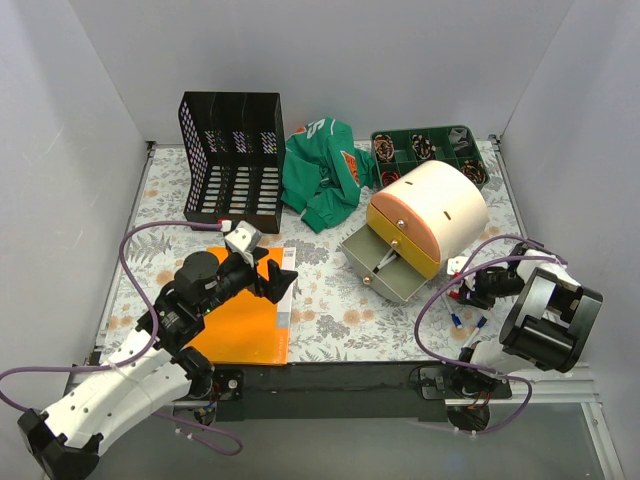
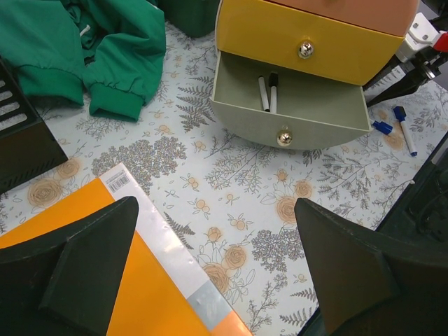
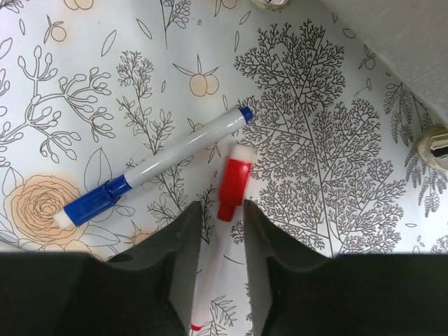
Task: Organize the desk
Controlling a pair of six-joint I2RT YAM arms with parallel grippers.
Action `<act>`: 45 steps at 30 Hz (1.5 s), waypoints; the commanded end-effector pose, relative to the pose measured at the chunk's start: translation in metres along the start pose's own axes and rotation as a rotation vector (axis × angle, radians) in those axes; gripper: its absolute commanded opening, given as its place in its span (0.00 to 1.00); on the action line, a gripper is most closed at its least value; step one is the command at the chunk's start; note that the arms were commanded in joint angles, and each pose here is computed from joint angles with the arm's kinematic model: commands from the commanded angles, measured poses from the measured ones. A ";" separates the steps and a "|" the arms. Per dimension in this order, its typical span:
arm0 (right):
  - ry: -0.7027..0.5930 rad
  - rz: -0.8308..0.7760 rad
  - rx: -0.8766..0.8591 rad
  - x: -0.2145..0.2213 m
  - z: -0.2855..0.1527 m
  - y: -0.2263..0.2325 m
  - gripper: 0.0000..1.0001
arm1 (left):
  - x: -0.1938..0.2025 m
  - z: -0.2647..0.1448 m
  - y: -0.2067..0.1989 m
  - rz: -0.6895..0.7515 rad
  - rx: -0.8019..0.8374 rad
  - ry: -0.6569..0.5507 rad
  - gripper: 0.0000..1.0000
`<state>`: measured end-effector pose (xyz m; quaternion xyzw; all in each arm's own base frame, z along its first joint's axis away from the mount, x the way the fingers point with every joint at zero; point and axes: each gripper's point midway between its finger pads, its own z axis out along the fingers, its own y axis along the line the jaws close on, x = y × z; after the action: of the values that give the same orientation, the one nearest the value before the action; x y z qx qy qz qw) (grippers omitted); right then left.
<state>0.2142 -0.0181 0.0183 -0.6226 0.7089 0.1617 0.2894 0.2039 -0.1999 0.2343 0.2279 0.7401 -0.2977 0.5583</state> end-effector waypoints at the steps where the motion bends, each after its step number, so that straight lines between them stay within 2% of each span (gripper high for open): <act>1: 0.063 0.013 -0.027 0.019 0.007 0.006 0.33 | -0.005 -0.001 0.000 0.010 0.000 -0.006 0.96; 5: 0.086 0.043 -0.029 0.024 0.006 0.009 0.18 | -0.005 -0.001 0.000 0.010 0.000 -0.006 0.96; 6: 0.091 0.049 -0.025 0.023 0.005 0.009 0.11 | -0.005 -0.001 -0.001 0.011 0.000 -0.006 0.96; 10: 0.110 0.055 0.030 0.017 -0.005 0.004 0.01 | -0.004 0.000 -0.002 0.009 0.009 -0.004 0.97; 14: 0.144 0.021 0.105 0.007 -0.023 -0.002 0.01 | 0.000 0.002 -0.008 0.011 0.047 0.007 0.98; 19: 0.164 -0.050 0.175 -0.010 -0.042 -0.002 0.01 | 0.007 0.003 -0.035 0.027 0.212 0.024 0.98; 24: 0.072 -0.136 0.153 -0.044 -0.046 0.019 0.01 | 0.005 0.000 -0.057 -0.022 0.337 0.017 0.98; 28: 0.024 -0.187 0.117 -0.063 -0.042 0.039 0.01 | -0.013 -0.004 -0.089 -0.158 0.503 -0.026 0.98; 32: -0.042 -0.229 0.061 -0.084 -0.036 0.053 0.01 | -0.020 -0.001 -0.107 -0.332 0.602 -0.009 0.98; 36: -0.133 -0.267 -0.022 -0.120 -0.025 0.065 0.01 | -0.017 0.010 -0.113 -0.464 0.630 0.041 0.98; 40: -0.263 -0.221 -0.082 -0.162 -0.018 0.073 0.01 | -0.005 0.019 -0.119 -0.580 0.640 0.077 0.98; 42: -0.306 -0.253 -0.114 -0.181 -0.015 0.076 0.01 | 0.000 0.025 -0.120 -0.657 0.616 0.104 0.98; 45: -0.340 -0.211 -0.141 -0.201 -0.015 0.080 0.01 | 0.010 0.036 -0.117 -0.746 0.550 0.143 0.97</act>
<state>0.1426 0.1149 0.1102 -0.7131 0.5643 0.2320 0.3452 0.1437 -0.3018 0.2314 0.1692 0.6991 -0.6238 0.3058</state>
